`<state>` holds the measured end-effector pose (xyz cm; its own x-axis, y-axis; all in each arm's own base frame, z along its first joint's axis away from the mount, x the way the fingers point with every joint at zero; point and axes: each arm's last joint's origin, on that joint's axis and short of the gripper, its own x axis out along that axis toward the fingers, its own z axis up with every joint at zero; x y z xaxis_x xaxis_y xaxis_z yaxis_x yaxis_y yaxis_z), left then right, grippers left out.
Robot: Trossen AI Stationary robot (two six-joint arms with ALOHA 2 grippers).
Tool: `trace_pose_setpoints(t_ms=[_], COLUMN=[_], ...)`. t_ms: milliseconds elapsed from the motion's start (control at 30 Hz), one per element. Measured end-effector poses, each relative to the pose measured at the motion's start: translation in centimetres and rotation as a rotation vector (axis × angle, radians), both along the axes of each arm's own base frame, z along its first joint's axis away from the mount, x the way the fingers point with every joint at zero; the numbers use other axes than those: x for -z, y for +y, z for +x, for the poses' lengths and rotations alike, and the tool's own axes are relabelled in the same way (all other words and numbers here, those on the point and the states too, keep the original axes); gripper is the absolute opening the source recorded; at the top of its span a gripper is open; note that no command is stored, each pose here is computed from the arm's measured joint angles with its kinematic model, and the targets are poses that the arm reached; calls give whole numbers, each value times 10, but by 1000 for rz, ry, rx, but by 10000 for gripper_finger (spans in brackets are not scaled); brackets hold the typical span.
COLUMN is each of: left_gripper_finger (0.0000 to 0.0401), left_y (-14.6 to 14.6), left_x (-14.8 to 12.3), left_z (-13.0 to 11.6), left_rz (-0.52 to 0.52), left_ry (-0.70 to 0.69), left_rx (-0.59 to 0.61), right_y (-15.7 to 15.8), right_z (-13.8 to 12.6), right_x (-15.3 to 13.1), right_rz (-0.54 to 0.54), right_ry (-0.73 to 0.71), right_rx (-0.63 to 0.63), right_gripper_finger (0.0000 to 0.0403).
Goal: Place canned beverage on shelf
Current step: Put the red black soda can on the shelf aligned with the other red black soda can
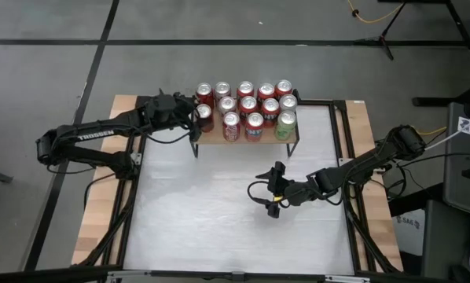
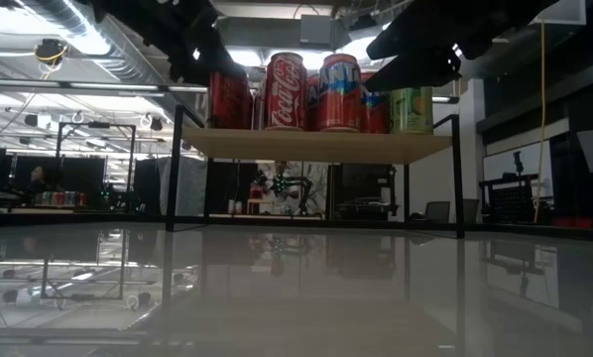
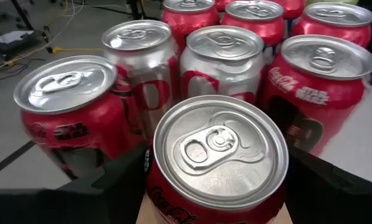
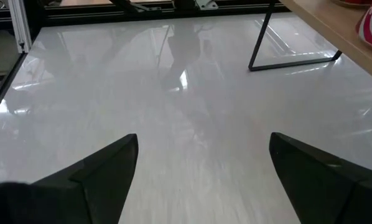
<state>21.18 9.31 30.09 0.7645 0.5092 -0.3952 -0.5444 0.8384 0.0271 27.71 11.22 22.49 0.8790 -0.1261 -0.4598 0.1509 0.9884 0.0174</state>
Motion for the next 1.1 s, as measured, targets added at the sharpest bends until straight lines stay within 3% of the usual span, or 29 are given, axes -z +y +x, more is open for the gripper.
trace_pose_setpoints(t_ms=[467, 800, 1100], left_gripper_finger=[326, 331, 371], left_y=[3, 4, 4], left_x=[3, 4, 3], left_z=[-2, -3, -2], left_rz=[-2, 13, 16], left_ry=[14, 28, 21], left_rx=[-10, -48, -48], right_y=[0, 0, 0], right_z=[0, 0, 0], right_x=[0, 0, 0], right_rz=[0, -1, -1], right_ry=[0, 0, 1], right_rx=[1, 1, 1], right_gripper_finger=[353, 353, 353])
